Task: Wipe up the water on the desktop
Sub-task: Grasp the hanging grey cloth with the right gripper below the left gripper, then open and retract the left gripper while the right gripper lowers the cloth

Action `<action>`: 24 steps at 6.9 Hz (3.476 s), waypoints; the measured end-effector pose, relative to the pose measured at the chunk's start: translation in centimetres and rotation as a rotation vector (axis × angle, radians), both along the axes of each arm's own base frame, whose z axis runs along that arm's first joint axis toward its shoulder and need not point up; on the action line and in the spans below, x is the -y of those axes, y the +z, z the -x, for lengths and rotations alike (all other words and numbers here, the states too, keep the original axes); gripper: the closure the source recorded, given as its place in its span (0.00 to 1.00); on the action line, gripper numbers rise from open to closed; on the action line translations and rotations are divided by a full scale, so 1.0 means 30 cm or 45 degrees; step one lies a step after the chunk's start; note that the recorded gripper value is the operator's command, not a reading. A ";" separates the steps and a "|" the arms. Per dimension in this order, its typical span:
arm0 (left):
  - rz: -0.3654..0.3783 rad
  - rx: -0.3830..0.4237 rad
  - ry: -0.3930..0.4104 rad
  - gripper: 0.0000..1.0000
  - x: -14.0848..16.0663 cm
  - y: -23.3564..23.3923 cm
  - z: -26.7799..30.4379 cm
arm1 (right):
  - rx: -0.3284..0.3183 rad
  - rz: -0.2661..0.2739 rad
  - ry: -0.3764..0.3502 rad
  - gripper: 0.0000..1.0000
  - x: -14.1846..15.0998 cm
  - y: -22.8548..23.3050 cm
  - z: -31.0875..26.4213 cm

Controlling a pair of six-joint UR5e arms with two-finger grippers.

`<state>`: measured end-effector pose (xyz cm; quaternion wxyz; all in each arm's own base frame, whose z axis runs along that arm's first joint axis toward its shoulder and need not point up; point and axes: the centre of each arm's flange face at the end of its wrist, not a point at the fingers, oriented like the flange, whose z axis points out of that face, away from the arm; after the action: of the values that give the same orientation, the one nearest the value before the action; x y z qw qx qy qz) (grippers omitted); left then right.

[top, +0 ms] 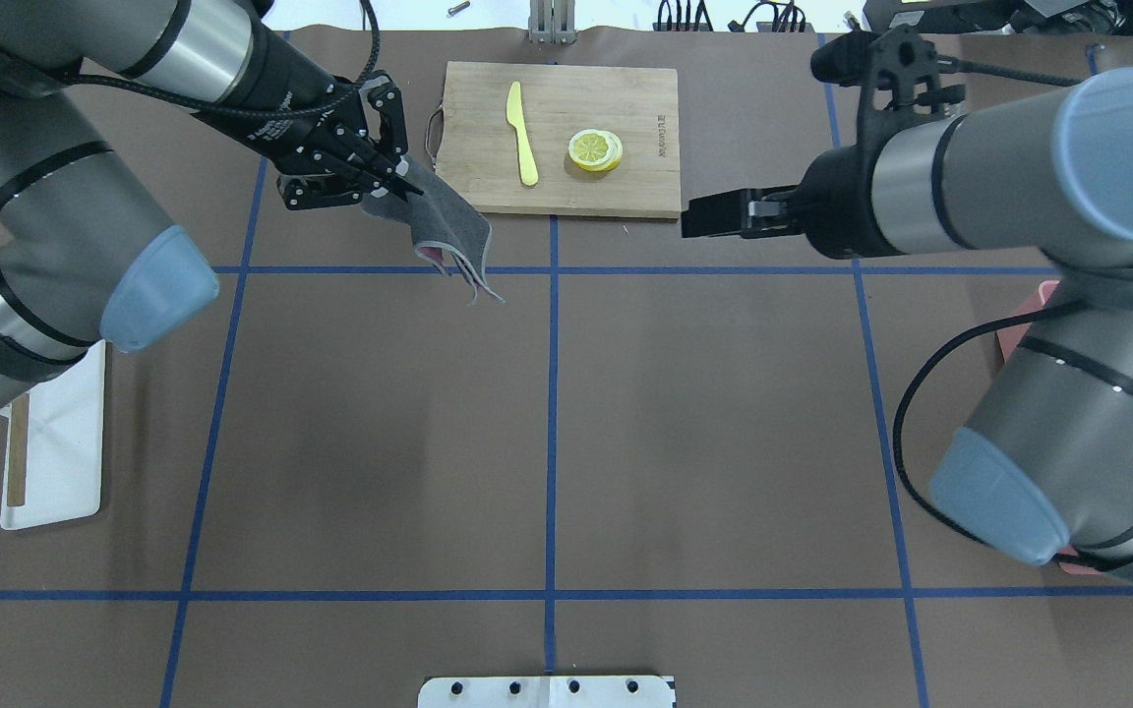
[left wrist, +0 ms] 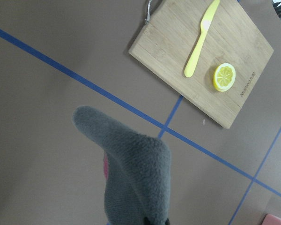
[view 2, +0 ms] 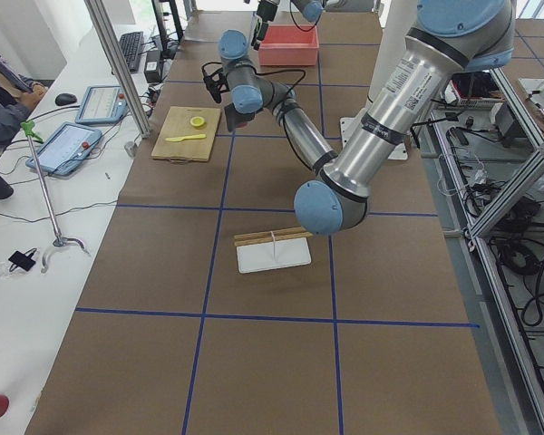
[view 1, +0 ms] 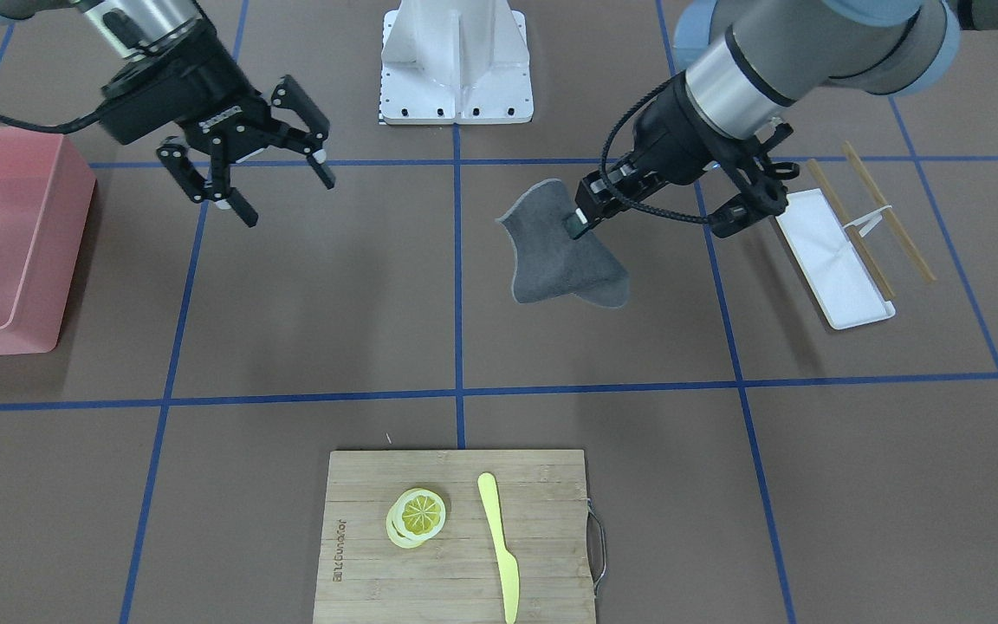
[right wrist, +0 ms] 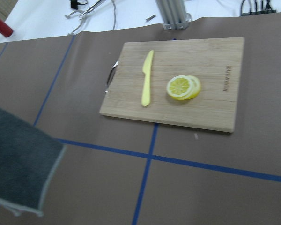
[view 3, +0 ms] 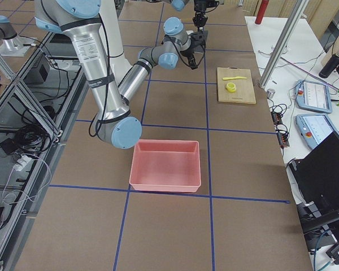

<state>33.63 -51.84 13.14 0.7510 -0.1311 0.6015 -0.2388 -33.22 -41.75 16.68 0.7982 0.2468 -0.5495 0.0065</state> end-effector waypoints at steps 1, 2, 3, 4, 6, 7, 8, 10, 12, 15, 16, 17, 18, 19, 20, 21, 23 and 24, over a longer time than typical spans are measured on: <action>0.016 -0.017 -0.017 1.00 -0.019 -0.049 -0.035 | 0.021 -0.070 0.017 0.00 -0.074 -0.074 0.100; 0.026 -0.032 -0.024 1.00 -0.032 -0.085 -0.054 | 0.024 -0.152 0.042 0.00 -0.140 -0.130 0.178; 0.031 -0.042 -0.024 1.00 -0.042 -0.106 -0.067 | 0.008 -0.244 0.065 0.00 -0.203 -0.171 0.243; 0.030 -0.047 -0.024 1.00 -0.049 -0.116 -0.074 | -0.017 -0.317 0.093 0.00 -0.261 -0.191 0.297; 0.028 -0.061 -0.014 1.00 -0.075 -0.135 -0.082 | -0.070 -0.410 0.130 0.00 -0.326 -0.197 0.358; 0.032 -0.078 -0.005 1.00 -0.103 -0.153 -0.083 | -0.082 -0.426 0.139 0.00 -0.339 -0.197 0.371; 0.037 -0.093 0.013 1.00 -0.141 -0.170 -0.095 | -0.085 -0.432 0.143 0.00 -0.344 -0.198 0.376; 0.048 -0.107 0.059 1.00 -0.205 -0.184 -0.139 | -0.085 -0.436 0.159 0.00 -0.343 -0.199 0.377; 0.061 -0.118 0.087 1.00 -0.248 -0.193 -0.162 | -0.061 -0.436 0.168 0.94 -0.355 -0.205 0.382; 0.063 -0.125 0.098 1.00 -0.265 -0.196 -0.161 | 0.030 -0.352 0.149 1.00 -0.417 -0.204 0.406; 0.062 -0.126 0.099 0.79 -0.266 -0.195 -0.159 | 0.044 -0.345 0.147 1.00 -0.424 -0.209 0.404; 0.061 -0.125 0.099 0.50 -0.267 -0.191 -0.156 | 0.055 -0.342 0.147 1.00 -0.427 -0.215 0.396; 0.057 -0.124 0.099 0.39 -0.269 -0.186 -0.154 | 0.060 -0.342 0.147 1.00 -0.428 -0.216 0.390; 0.050 -0.129 0.099 0.31 -0.276 -0.189 -0.143 | 0.061 -0.342 0.149 1.00 -0.426 -0.213 0.385; 0.039 -0.140 0.092 0.22 -0.286 -0.198 -0.118 | 0.065 -0.339 0.154 1.00 -0.425 -0.207 0.370; 0.030 -0.148 0.061 0.20 -0.273 -0.199 -0.066 | 0.067 -0.318 0.163 1.00 -0.431 -0.172 0.325; 0.042 -0.123 -0.080 0.20 -0.158 -0.126 0.111 | 0.022 -0.197 0.196 1.00 -0.434 -0.022 0.247; 0.037 -0.091 -0.142 0.20 -0.097 -0.066 0.188 | -0.041 -0.102 0.214 1.00 -0.428 0.079 0.245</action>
<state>27.99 -48.93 11.17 0.7125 -0.1165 0.6309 -0.2842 -40.55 -28.90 19.06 0.7929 0.3238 -0.5140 0.0475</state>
